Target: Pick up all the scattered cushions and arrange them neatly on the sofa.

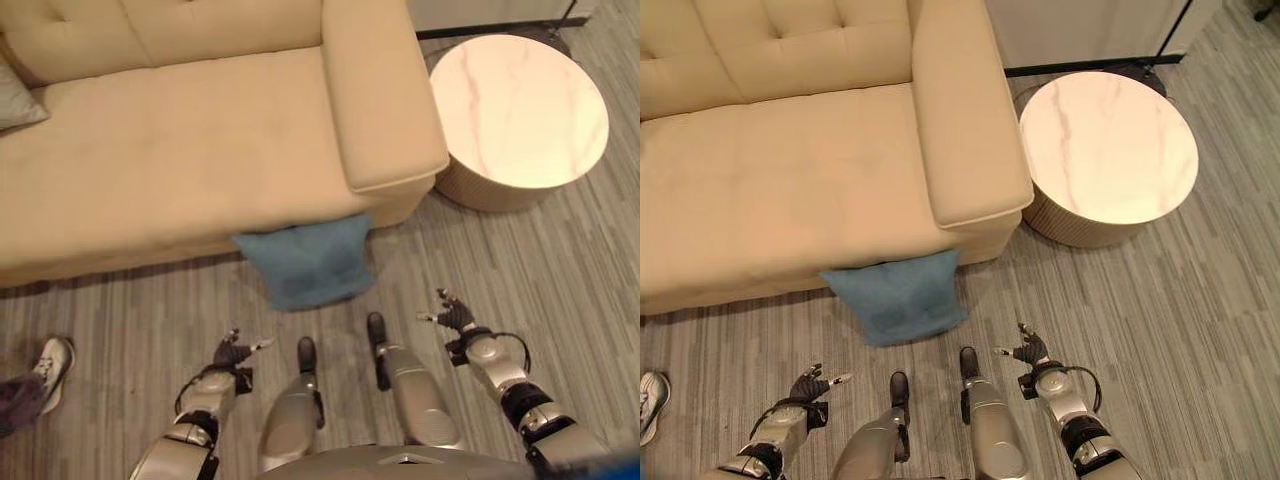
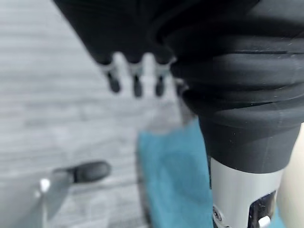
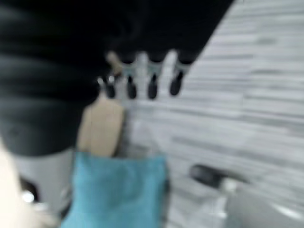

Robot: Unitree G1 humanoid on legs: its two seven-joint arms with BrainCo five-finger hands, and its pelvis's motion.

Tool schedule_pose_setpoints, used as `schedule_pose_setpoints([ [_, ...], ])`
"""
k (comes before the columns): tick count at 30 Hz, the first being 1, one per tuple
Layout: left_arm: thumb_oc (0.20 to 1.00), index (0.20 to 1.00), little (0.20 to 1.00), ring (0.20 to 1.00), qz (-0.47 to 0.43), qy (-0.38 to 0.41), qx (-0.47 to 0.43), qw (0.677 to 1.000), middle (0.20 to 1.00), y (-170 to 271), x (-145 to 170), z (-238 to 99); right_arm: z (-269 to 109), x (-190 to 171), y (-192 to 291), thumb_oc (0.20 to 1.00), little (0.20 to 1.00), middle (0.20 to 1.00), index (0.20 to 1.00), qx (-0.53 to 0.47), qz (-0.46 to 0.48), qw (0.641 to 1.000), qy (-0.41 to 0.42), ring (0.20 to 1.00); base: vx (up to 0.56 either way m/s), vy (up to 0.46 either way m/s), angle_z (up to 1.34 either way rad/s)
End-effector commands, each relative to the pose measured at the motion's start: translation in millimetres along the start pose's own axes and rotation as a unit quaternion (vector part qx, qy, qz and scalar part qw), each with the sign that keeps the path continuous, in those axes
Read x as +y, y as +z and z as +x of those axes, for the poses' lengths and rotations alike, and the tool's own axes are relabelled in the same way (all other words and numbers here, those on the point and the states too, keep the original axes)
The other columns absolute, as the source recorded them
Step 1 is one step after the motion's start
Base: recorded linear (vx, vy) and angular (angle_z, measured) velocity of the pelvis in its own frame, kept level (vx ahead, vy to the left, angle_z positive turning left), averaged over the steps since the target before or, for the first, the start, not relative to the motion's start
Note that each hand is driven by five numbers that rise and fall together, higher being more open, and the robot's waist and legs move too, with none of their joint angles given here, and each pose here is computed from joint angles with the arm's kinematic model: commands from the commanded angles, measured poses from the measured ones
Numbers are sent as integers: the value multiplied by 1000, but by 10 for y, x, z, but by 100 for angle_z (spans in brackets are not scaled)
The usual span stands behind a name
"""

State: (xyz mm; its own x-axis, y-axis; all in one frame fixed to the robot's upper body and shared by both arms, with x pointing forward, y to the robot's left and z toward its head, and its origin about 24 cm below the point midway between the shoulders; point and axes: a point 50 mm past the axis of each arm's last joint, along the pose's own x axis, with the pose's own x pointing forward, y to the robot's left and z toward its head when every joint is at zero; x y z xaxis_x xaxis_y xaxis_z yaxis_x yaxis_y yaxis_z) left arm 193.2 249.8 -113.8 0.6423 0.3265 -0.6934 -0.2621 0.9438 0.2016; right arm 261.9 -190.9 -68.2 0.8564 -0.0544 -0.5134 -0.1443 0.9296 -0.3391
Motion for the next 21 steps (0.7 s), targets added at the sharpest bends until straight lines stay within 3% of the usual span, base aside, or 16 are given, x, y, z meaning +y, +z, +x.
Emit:
schedule_pose_setpoints([
  [1,1000,1000,1000,1000,-24,47,-41,998,1000,212,223,35,-30,99,40,1000,1000,1000,1000,-24,17,1000,6,1000,-28,-45,21],
  [11,1000,1000,1000,1000,-14,30,-36,999,1000,162,163,25,-48,-25,-34,1000,1000,1000,1000,-13,-3,1000,-10,1000,-5,-65,34],
  [16,1000,1000,1000,1000,-23,35,-29,999,1000,126,150,16,-33,-80,-67,1000,1000,1000,1000,2,-5,1000,-23,1000,61,135,32],
  [21,1000,1000,1000,1000,-16,39,-89,995,1000,510,191,64,32,-116,112,1000,1000,1000,1000,-20,11,999,-36,1000,-12,253,-43],
])
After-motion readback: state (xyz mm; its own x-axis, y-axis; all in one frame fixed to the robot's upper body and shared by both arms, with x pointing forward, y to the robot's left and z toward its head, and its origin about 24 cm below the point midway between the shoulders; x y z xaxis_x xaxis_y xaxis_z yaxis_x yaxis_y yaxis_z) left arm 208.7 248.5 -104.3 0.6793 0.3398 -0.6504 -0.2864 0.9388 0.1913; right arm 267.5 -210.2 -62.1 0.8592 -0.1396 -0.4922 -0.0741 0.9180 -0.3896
